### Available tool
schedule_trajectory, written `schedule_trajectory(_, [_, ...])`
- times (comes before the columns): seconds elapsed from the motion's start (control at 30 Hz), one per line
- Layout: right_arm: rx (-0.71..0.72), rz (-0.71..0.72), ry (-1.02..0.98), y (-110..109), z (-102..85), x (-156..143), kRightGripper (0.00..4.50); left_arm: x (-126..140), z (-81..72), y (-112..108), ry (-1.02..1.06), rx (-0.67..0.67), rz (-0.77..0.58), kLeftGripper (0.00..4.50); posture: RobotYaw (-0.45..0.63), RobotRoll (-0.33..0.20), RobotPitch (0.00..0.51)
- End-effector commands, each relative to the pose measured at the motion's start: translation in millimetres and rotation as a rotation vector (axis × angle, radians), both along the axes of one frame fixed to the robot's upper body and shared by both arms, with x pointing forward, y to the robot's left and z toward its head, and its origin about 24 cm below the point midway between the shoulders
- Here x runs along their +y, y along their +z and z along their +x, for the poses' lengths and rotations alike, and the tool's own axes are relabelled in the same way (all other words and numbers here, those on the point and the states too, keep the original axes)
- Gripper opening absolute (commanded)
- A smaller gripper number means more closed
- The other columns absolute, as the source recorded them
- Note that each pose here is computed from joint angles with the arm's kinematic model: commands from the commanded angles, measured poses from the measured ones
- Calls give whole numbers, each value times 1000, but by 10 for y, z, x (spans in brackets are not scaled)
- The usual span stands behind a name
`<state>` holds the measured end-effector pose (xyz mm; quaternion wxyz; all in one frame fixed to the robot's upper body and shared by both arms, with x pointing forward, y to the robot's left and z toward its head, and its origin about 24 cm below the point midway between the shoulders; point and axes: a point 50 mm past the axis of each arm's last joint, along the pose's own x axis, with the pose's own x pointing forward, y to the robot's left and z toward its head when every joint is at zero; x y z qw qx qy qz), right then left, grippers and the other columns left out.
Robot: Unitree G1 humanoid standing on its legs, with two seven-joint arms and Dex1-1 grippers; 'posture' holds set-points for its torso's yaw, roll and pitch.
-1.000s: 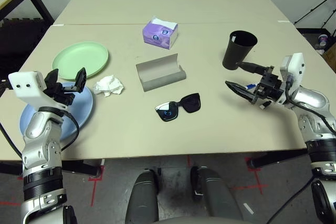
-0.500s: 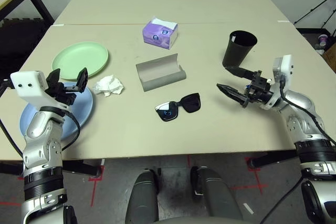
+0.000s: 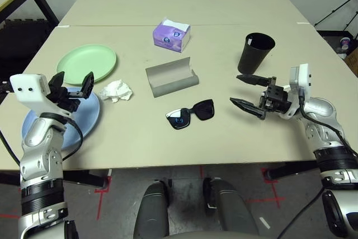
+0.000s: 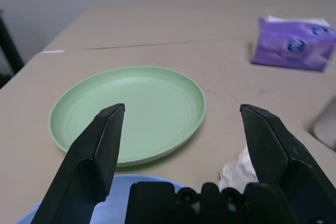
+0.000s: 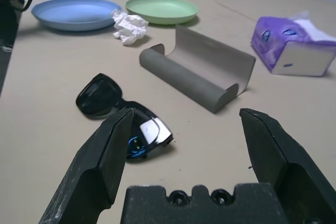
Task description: Organize and tidy the items on the table.
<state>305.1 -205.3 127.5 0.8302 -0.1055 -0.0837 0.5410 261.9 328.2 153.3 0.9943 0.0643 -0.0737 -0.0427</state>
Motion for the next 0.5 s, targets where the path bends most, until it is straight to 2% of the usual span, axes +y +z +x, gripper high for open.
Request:
schedule_trajectory(0.03, [-1,-5,8,54,10,3,4474,79,-80,-9,-84,88,18,4500,15,0,132])
schedule_trajectory(0.2, [-6,2,23,64,5,61,4474,331,-212,69,-125,208,61,4500,22,0,135])
schedule_trajectory(0.33, [-9,8,28,65,-8,93,4474,596,-232,160,76,145,4,4500,17,0,141])
schedule_trajectory(0.5, [-10,12,25,64,-27,106,4474,696,-307,40,211,141,-56,4500,15,0,146])
